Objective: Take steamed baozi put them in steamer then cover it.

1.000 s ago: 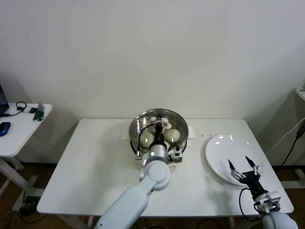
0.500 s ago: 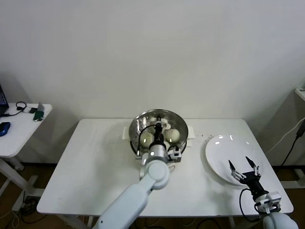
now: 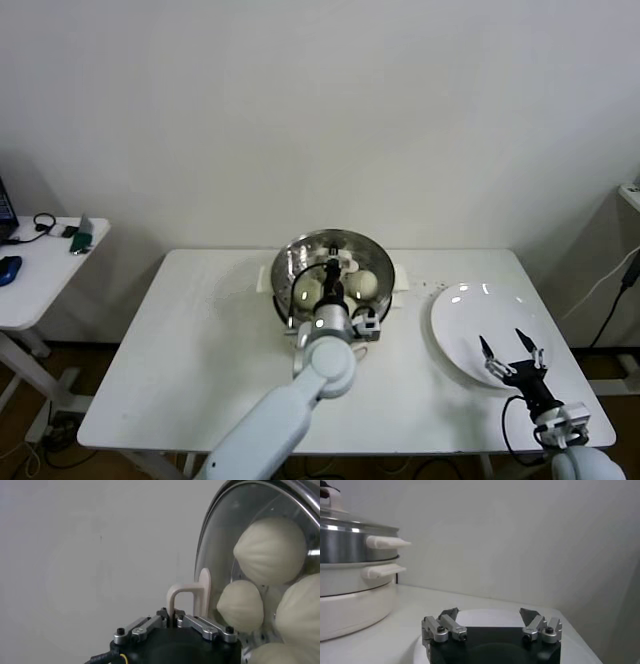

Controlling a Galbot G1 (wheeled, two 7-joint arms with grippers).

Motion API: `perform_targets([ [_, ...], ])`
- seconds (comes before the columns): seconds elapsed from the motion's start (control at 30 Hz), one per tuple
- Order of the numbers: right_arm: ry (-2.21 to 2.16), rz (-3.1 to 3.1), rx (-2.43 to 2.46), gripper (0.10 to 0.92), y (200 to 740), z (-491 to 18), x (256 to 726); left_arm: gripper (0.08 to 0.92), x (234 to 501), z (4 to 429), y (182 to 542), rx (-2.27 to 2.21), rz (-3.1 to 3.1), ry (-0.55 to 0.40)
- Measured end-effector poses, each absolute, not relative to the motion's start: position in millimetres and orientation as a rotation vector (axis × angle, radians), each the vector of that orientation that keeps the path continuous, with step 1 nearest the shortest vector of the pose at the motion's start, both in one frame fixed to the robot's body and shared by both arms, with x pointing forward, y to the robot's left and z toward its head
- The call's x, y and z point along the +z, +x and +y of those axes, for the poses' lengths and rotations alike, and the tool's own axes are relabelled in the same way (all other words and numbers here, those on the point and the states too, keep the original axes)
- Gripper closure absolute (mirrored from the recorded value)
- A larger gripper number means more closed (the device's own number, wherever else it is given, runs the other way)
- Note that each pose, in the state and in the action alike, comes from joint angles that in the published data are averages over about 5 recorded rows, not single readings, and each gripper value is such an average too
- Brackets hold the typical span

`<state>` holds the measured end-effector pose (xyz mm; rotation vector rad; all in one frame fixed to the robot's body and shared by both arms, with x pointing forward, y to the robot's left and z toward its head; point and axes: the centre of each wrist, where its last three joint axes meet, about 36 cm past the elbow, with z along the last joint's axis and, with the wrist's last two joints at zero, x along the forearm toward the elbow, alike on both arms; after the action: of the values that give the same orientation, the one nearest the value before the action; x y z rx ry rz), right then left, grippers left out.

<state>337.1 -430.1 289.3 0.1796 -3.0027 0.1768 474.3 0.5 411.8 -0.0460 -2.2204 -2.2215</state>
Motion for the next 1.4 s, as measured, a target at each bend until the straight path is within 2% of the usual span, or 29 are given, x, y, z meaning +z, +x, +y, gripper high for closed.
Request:
perform_targets([
  [0.13,0.177,-3.002,0.18,0.2,336.9,-432.2,289.6,0.749,413.7,2.7,473.2,-2.209,-2.225,-0.059],
  [0.77,0.152,-2.957,0.196,0.2,339.3,-434.1,296.0,0.21,442.9,27.9,438.5,-2.126,-2.329,-0.132],
  [0.9,0.144,-2.937,0.209,0.2,339.9,-434.4,299.7,0.179,452.6,34.8,427.6,-2.106,-2.37,-0.133],
  [1.23,0.141,-2.926,0.225,0.2,343.7,-431.4,308.4,0.177,463.9,67.0,395.5,-1.975,-2.483,-0.143],
  [1.4,0.155,-2.937,0.225,0.2,341.7,-428.6,312.6,0.177,463.4,96.8,382.2,-1.798,-2.575,-0.085],
])
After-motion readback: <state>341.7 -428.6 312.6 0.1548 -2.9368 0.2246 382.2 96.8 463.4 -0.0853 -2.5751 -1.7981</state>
